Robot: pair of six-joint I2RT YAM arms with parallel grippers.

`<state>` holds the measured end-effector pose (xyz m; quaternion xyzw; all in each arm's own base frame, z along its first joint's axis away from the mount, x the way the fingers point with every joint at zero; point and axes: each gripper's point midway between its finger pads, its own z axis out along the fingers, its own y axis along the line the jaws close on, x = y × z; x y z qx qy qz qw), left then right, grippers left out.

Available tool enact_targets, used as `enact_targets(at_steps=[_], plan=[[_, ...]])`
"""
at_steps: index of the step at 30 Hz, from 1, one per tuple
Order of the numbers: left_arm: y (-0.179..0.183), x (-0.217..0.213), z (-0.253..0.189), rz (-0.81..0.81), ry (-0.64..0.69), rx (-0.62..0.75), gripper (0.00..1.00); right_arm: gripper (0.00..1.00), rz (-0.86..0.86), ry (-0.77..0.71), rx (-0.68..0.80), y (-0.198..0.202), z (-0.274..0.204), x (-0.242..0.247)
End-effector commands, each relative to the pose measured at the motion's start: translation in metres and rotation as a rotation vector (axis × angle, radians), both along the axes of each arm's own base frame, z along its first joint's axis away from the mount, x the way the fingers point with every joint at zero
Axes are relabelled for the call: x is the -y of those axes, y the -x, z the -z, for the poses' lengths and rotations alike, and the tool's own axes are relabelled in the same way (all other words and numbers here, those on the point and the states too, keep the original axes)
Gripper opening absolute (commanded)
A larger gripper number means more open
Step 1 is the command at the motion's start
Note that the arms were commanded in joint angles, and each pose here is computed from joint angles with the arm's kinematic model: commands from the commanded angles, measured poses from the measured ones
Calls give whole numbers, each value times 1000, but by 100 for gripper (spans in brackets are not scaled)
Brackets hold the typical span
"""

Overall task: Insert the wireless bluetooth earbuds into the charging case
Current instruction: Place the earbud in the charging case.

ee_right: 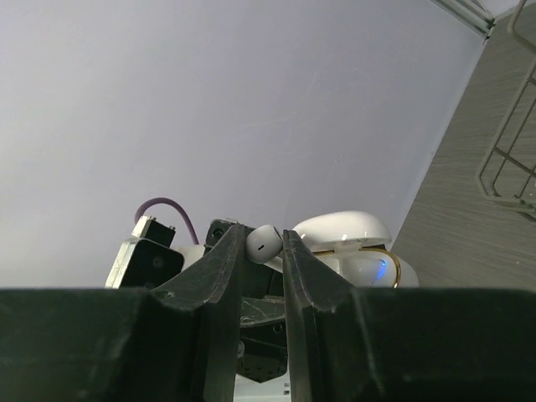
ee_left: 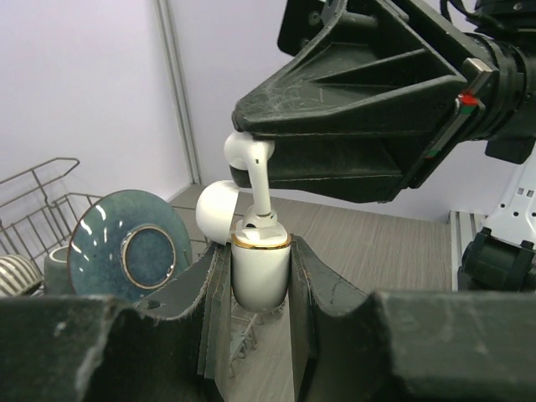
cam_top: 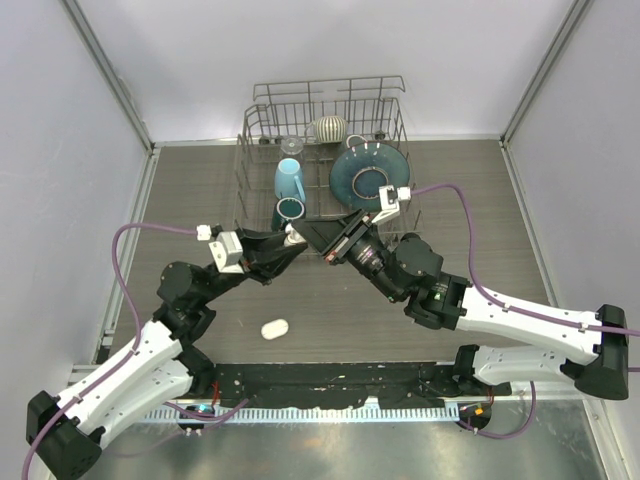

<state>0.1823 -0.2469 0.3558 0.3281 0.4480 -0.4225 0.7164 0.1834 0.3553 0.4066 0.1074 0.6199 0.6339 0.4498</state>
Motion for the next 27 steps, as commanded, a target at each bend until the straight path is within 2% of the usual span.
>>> enact_targets(at_steps=[1,13,19,27], plan=[[0,-10,-29,-49,69,72,0,1,38,-12,8,-3,-16,6],[2,-8,-38,-46,85,86,0,1,47,28,-26,-5,2,-2],[1,-4,-38,-48,87,88,0,1,55,-1,-29,-6,1,-3],[3,-11,-53,-81,160,108,0,1,115,62,-31,-10,18,1]])
